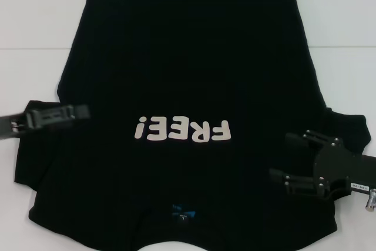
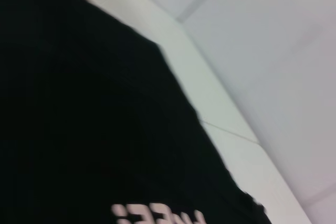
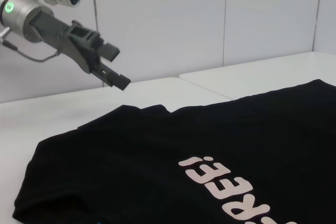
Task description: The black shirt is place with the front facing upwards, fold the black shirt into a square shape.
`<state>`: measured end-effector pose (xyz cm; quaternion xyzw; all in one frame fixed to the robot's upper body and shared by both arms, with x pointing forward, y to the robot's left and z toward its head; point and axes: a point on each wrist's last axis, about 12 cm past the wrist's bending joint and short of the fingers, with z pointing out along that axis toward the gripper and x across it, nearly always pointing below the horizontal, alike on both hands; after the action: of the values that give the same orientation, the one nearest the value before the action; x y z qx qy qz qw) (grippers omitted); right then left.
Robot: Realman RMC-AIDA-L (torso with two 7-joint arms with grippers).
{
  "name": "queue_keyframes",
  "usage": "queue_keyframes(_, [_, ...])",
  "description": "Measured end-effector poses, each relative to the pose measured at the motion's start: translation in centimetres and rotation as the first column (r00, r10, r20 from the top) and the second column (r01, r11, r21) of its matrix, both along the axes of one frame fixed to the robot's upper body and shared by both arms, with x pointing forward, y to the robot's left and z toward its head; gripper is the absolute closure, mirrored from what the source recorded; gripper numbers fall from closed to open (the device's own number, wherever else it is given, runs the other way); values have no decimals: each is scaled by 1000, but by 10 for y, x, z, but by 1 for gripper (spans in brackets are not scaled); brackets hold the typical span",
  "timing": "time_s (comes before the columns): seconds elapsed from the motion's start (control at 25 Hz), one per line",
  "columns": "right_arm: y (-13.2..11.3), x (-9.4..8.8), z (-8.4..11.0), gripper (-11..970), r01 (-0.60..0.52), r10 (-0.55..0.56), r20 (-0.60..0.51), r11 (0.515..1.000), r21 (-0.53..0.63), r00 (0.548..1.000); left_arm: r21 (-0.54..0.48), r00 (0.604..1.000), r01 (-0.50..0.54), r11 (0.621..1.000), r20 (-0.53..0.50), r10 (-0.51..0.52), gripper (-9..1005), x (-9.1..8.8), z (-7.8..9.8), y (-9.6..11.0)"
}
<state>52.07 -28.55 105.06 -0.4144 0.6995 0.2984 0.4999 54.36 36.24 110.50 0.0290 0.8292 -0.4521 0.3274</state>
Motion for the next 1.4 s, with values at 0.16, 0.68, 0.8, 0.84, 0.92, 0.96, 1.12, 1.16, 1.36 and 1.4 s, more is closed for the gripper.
queue_keyframes(0.16, [1,0,0,61,0,0,-2,1000,2,1000,28,989,-110,994,-95,112,62,0,5,24])
queue_keyframes(0.68, [2,3,1,67,5,-5,-9,1000,4,1000,209,923,-322,923,-148,355,63,13,-18,48])
queue_keyframes(0.8, [2,4,1,69,3,-3,-7,1000,3,1000,236,911,-352,906,-135,389,63,15,-24,49])
queue_keyframes(0.84, [2,4,1,69,3,-3,-7,1000,3,1000,241,907,-361,901,-133,399,63,16,-25,49])
queue_keyframes(0.92, [2,4,2,70,3,-3,-6,1000,3,1000,250,904,-369,895,-128,409,63,17,-28,49])
queue_keyframes(0.96, [2,4,2,71,3,-3,-6,1000,3,1000,254,903,-370,894,-127,410,63,18,-30,48])
queue_keyframes(1.12, [2,4,2,73,4,-4,-9,1000,4,1000,255,902,-370,893,-133,412,63,18,-34,45])
queue_keyframes(1.16, [2,4,2,73,5,-5,-12,1000,6,1000,253,902,-368,895,-136,409,63,18,-35,44])
queue_keyframes(1.36, [2,4,1,76,7,-7,-18,1000,9,1000,251,905,-356,900,-148,399,63,18,-37,40])
queue_keyframes(1.4, [2,4,1,76,7,-7,-19,1000,10,1000,257,911,-335,907,-157,381,63,18,-39,37])
